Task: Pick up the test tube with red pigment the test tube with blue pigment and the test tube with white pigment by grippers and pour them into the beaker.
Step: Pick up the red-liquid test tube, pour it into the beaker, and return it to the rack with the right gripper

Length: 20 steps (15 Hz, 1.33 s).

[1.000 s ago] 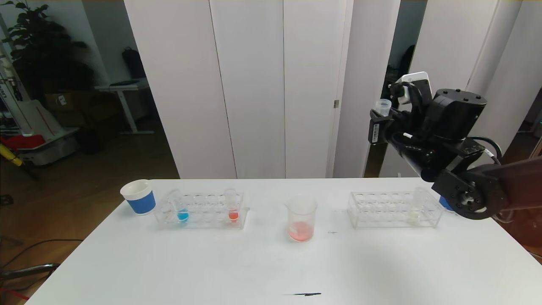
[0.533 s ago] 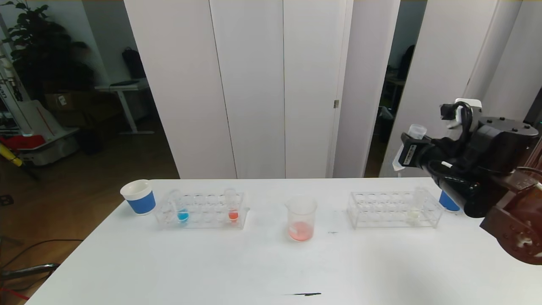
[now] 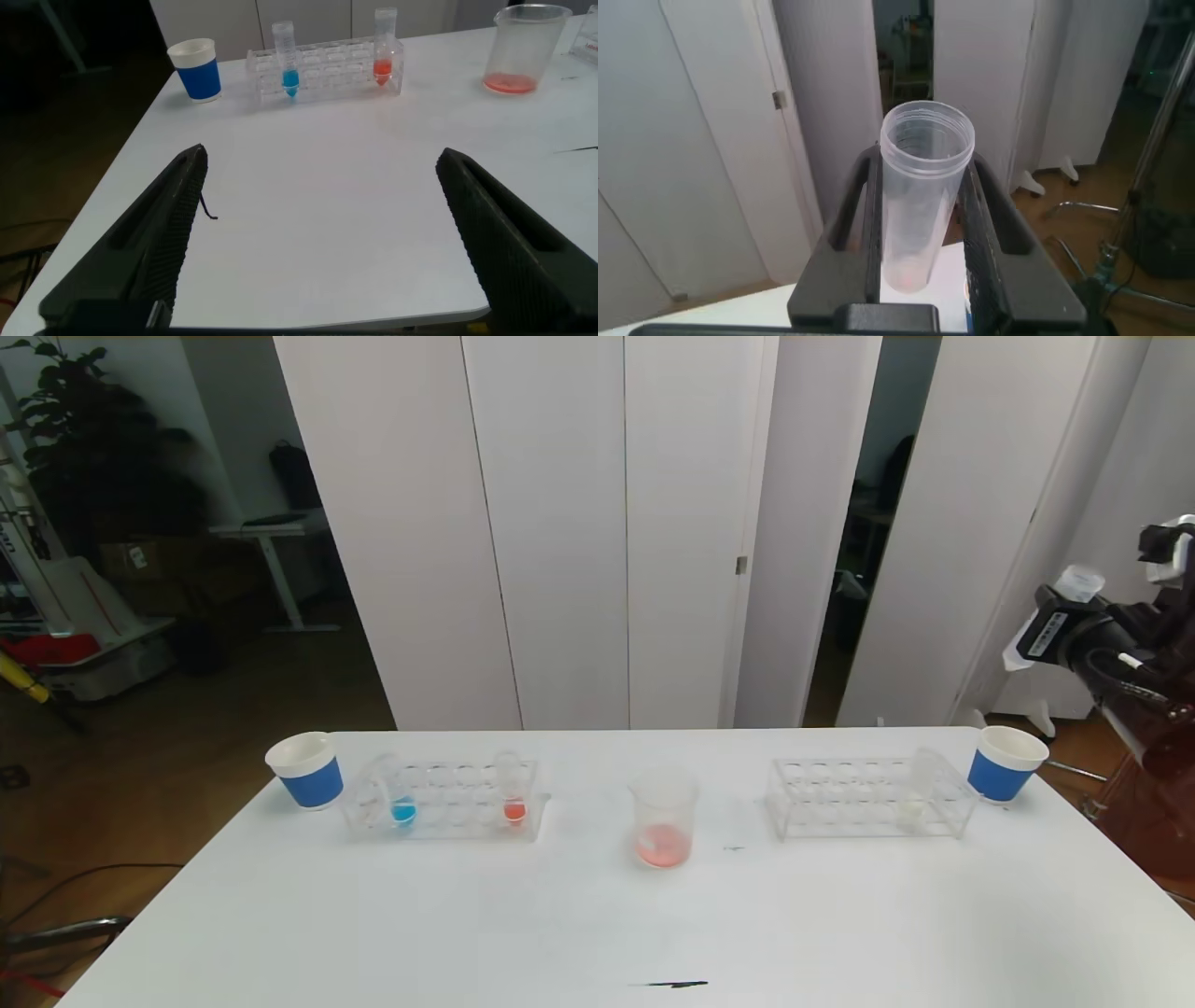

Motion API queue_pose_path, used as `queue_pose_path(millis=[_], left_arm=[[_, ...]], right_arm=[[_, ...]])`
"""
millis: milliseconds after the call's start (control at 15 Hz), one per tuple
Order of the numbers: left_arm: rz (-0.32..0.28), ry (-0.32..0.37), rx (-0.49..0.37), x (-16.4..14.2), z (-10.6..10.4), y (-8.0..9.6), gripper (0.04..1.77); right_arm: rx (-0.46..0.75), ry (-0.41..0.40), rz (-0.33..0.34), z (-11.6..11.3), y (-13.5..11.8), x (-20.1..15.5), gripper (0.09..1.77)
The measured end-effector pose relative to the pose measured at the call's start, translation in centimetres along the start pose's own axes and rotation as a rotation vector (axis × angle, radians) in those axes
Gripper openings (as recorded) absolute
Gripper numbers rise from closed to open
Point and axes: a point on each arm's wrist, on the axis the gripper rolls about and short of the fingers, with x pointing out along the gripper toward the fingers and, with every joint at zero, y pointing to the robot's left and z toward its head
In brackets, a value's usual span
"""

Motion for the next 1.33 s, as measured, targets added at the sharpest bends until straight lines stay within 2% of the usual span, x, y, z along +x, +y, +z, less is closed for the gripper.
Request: queue_pose_path(millis=[67, 200, 533, 800, 1200, 1333], left_arm=[[0.0, 0.0, 0.0, 0.0, 0.0, 0.0, 1.75], [0.0, 0.0, 0.001, 0.0, 0.0, 0.0, 1.75], [0.0, 0.0, 0.0, 0.0, 0.0, 0.0, 1.75], [0.0, 0.0, 0.0, 0.0, 0.0, 0.0, 1.75], [0.0, 0.0, 0.0, 0.0, 0.0, 0.0, 1.75], [0.0, 0.0, 0.0, 0.0, 0.0, 0.0, 1.75]], right_arm=[[0.0, -0.038, -0.025, 0.2, -1.3, 0.9, 0.58], [-0.01, -0.06, -0.069, -0.3, -3.5, 2.3, 0.58], [-0.021, -0.01, -0.19, -4.0, -8.0, 6.1, 0.58], [-0.009, 0.051, -0.216, -8.0, -9.0, 7.7, 0.58], [-0.019, 0.137, -0.212, -13.6, -9.0, 8.5, 0.58], [-0.019, 0.142, -0.209, -15.0, -8.9, 8.7, 0.58]])
